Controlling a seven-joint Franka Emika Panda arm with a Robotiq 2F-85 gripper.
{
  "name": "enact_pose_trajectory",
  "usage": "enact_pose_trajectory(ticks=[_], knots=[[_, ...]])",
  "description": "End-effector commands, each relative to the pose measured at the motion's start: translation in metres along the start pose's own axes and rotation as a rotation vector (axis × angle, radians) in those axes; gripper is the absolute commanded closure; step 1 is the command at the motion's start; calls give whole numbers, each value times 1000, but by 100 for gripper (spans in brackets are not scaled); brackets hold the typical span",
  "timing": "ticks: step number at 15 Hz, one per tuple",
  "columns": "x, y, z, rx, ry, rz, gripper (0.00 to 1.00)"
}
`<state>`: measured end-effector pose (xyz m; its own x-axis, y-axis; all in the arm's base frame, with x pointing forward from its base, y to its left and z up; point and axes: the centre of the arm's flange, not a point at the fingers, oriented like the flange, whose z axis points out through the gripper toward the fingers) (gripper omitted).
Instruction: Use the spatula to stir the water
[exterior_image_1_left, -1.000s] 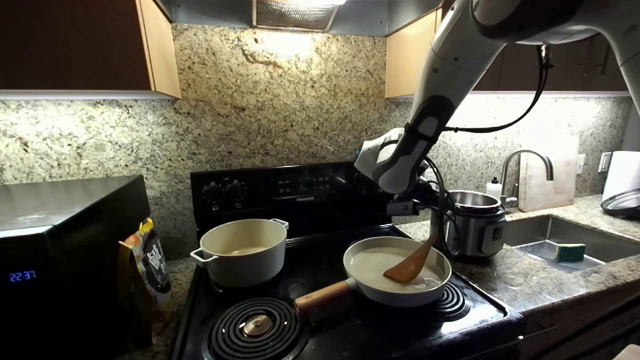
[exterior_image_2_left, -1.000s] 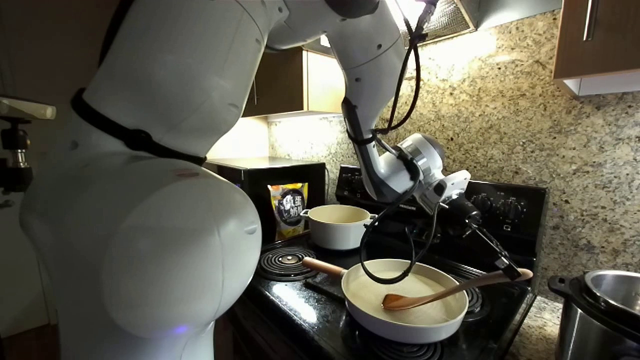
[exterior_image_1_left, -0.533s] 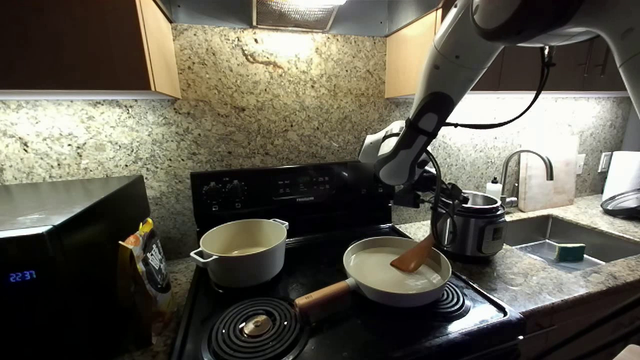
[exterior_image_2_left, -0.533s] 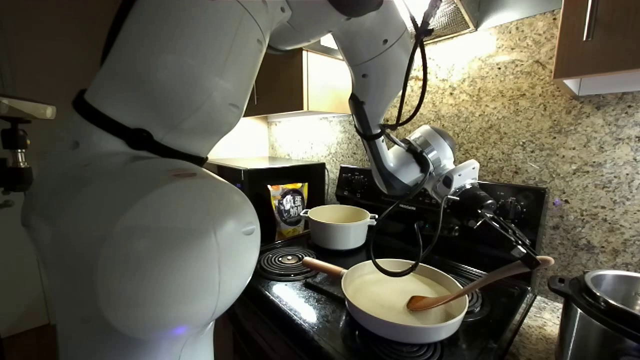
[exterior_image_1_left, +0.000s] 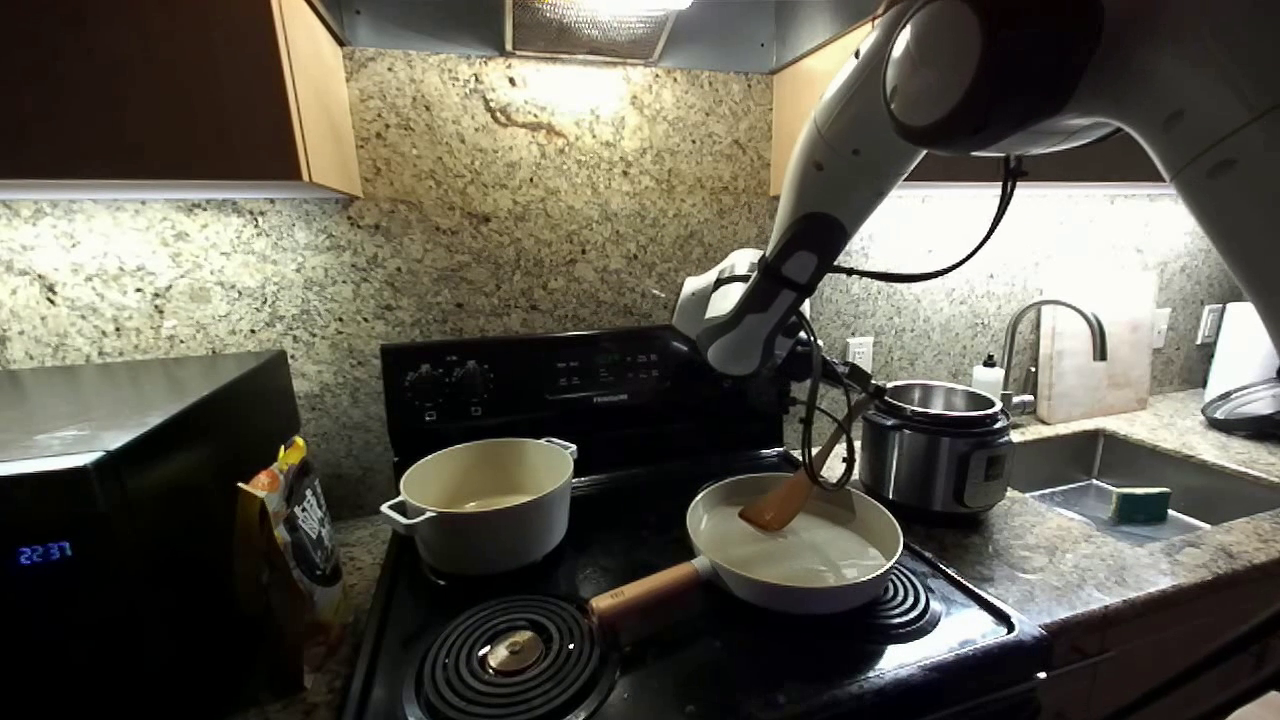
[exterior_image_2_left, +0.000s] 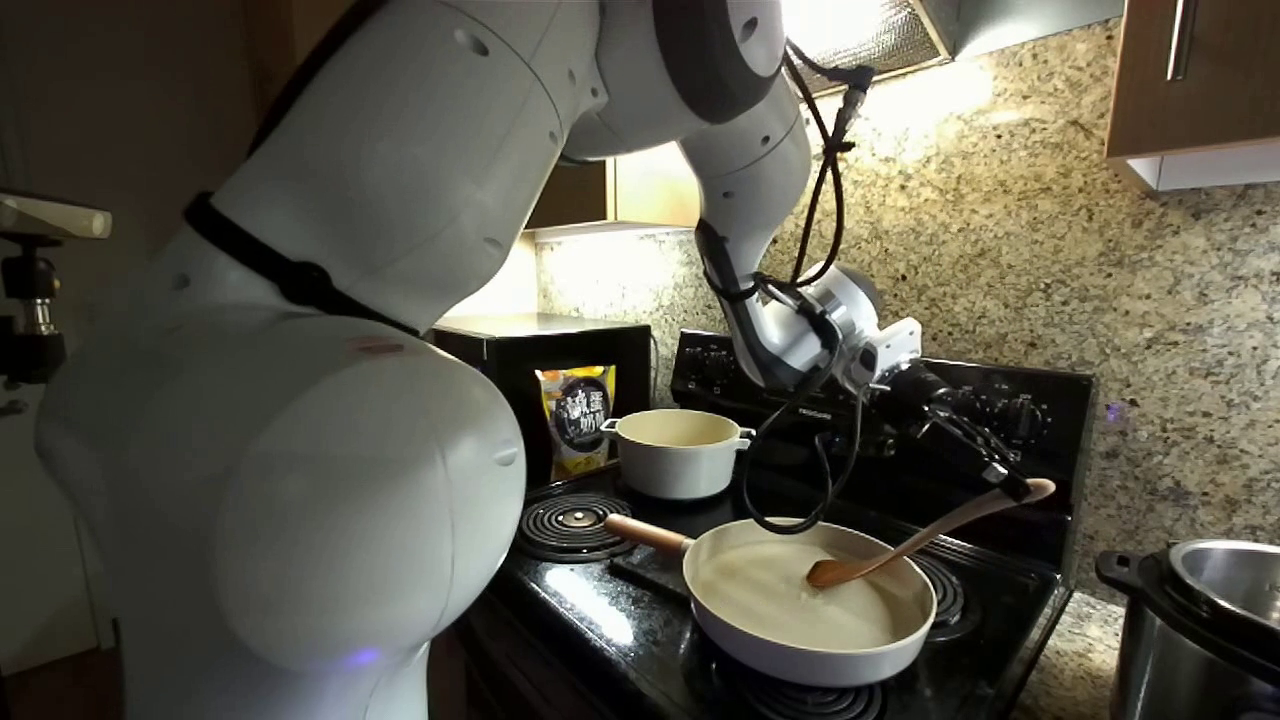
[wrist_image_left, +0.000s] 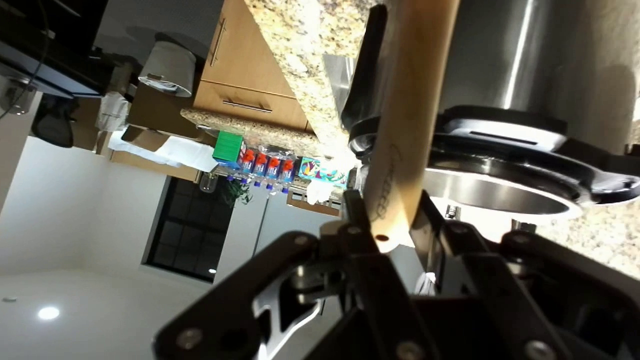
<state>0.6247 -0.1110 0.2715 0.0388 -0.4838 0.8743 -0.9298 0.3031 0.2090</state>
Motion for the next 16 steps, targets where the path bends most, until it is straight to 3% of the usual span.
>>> enact_pose_trajectory(ticks=[1,5,16], knots=[[-24,-14,-21,41,43,-56,89],[-49,4,-22,93,40,-184,89],[-46,63,27,156,3,-299,89]])
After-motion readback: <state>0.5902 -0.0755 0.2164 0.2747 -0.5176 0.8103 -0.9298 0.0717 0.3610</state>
